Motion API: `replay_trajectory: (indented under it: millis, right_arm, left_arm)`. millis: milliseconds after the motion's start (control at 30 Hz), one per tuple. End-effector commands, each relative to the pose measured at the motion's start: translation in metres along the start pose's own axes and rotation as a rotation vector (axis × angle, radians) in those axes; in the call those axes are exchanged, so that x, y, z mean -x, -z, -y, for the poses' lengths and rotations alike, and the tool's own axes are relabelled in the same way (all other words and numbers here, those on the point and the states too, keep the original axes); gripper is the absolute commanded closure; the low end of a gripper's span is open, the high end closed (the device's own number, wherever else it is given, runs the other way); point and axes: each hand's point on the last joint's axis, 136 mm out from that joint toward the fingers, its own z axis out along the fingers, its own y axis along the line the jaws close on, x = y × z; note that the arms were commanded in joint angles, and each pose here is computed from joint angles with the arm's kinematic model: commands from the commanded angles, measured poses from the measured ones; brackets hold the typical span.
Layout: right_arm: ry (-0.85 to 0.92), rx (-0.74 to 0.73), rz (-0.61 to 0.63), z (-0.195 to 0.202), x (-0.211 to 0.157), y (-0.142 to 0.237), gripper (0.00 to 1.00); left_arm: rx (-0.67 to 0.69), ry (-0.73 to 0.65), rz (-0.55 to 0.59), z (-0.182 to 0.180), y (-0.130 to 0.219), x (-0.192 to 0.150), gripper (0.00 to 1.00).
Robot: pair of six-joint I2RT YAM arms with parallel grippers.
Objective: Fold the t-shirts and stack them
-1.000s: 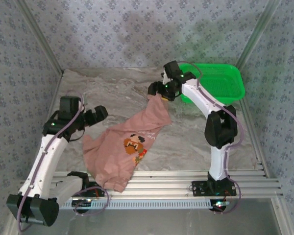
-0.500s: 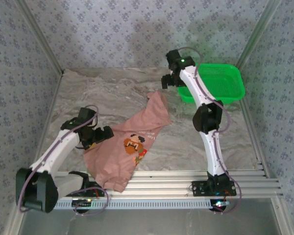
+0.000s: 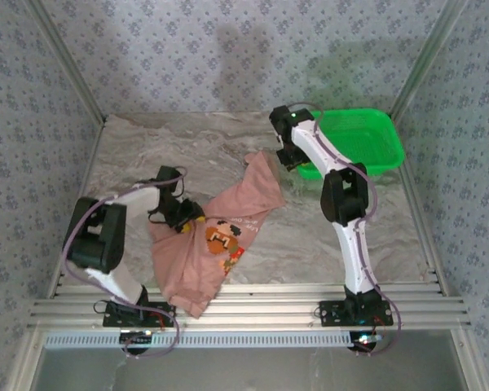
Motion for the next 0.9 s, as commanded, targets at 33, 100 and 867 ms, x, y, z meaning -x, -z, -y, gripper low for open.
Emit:
replay_trajectory:
  millis: [33,100,867]
  right_arm:
    - [0.099,-0.073,0.025,0.006,-0.035,0.025,0.89]
    - [0.129,-0.114,0.024,0.012,-0.054,0.032,0.91]
    - [0.766,-0.146,0.416,0.043,-0.208,0.043,0.40]
  left_arm:
    - [0.029,0.065,0.002,-0.011,-0.028,0.042,0.67]
    - [0.011,0.108,0.029,-0.010,-0.024,0.064,0.75]
    - [-0.110,0.134,0.172,-0.006,0.046,0.119,0.79]
